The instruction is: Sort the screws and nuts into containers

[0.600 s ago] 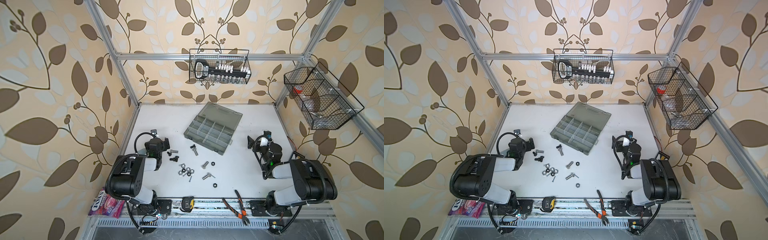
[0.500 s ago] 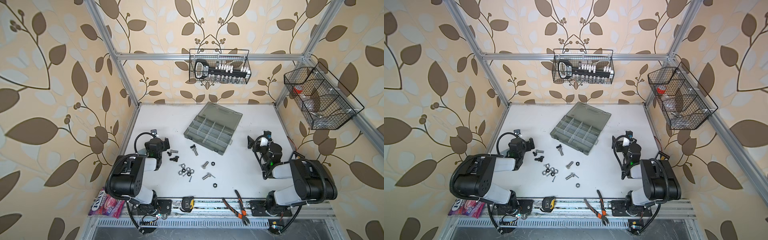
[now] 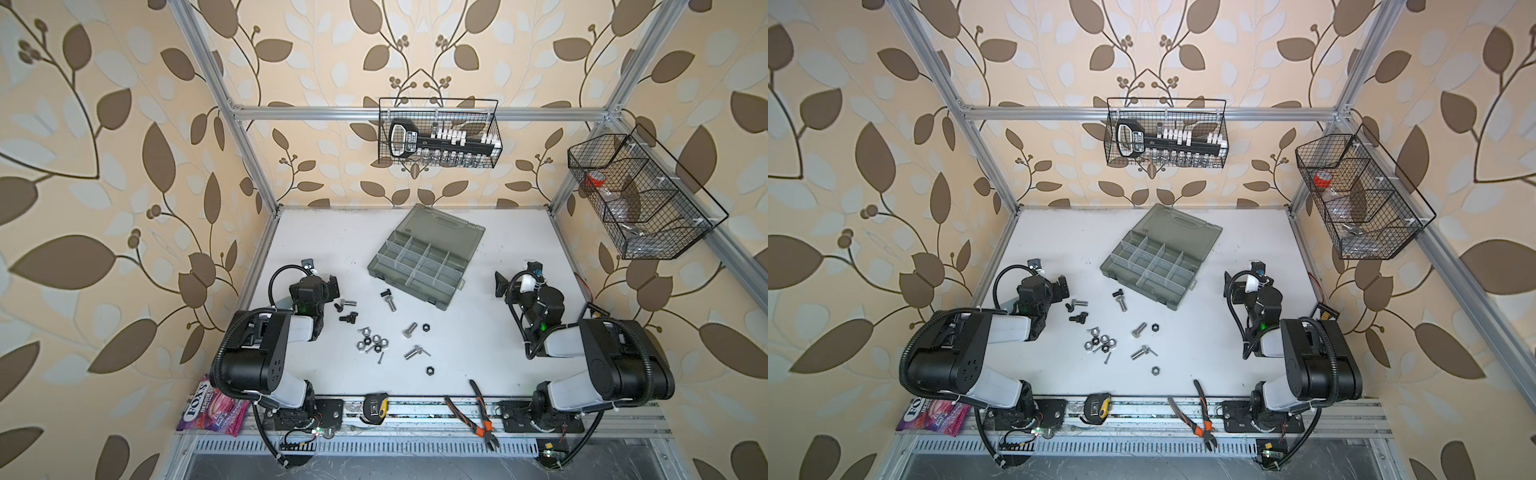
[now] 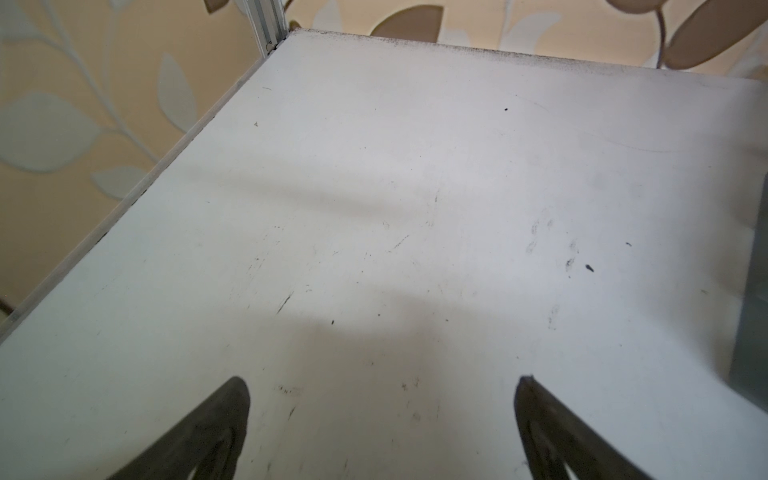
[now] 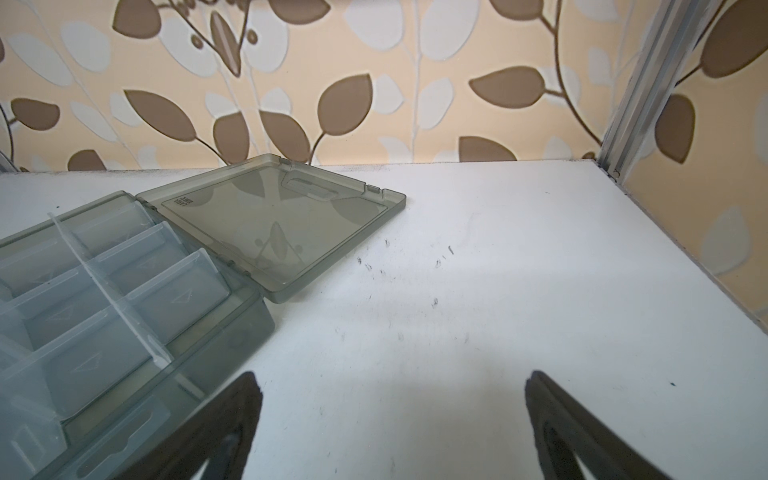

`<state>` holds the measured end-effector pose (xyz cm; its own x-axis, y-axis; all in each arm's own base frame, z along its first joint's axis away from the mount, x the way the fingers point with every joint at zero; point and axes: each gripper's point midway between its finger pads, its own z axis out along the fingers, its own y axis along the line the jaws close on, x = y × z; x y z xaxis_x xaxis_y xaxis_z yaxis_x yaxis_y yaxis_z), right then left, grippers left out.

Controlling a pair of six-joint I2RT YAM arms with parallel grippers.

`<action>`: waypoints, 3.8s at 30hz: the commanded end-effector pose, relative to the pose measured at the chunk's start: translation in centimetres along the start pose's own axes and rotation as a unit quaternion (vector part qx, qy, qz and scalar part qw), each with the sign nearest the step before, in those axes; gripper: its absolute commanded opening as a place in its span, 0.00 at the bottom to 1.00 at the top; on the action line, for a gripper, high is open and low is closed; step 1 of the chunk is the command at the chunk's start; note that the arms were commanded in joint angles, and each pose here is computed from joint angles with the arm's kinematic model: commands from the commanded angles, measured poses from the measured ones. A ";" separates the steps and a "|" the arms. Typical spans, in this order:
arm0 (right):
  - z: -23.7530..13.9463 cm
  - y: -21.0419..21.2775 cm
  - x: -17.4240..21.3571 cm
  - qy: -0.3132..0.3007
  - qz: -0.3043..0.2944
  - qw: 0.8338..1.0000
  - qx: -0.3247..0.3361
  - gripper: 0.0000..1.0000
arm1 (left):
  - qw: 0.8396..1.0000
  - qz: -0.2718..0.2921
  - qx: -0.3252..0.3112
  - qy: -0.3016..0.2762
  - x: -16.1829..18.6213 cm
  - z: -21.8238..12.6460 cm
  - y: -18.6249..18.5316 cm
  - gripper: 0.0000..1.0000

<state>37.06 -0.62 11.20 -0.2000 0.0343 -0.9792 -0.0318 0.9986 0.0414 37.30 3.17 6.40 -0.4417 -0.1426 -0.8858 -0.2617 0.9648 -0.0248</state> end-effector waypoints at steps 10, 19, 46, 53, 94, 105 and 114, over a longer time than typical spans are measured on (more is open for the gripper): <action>0.2 0.1 -0.4 -0.006 -0.005 1.000 -0.005 1.00 | 1.000 -0.007 -0.005 -0.029 -1.5 -0.5 0.0 0.99; 0.2 0.1 -0.4 -0.005 -0.004 1.000 -0.006 1.00 | 1.000 -0.008 -0.005 -0.029 -1.4 -0.5 0.0 0.99; 2.0 -0.6 -2.1 0.039 0.001 0.999 0.026 1.00 | 0.995 -0.038 -0.005 -0.091 -7.6 -5.4 1.0 0.99; 1.2 -1.4 -5.7 0.013 0.017 0.997 0.076 1.00 | 0.990 -0.082 0.018 -0.117 -11.7 -8.2 0.5 0.99; -13.2 24.9 2.8 0.375 0.033 0.913 -0.157 0.84 | 0.960 -0.208 0.126 0.137 -3.9 -15.1 -5.9 0.99; -13.5 32.1 6.3 0.425 0.024 0.869 -0.251 0.67 | 0.961 -0.206 0.104 0.152 -2.5 -15.4 -4.9 0.99; -13.1 33.6 9.2 0.469 0.021 0.847 -0.251 0.64 | 0.962 -0.206 0.093 0.154 -1.9 -15.4 -4.4 0.99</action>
<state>21.52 31.86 6.45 -0.8828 -0.2082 -0.4211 -0.3738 0.8542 0.3613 26.01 -4.63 14.54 -0.6032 -0.5368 -0.5899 -0.3049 0.8386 -0.4514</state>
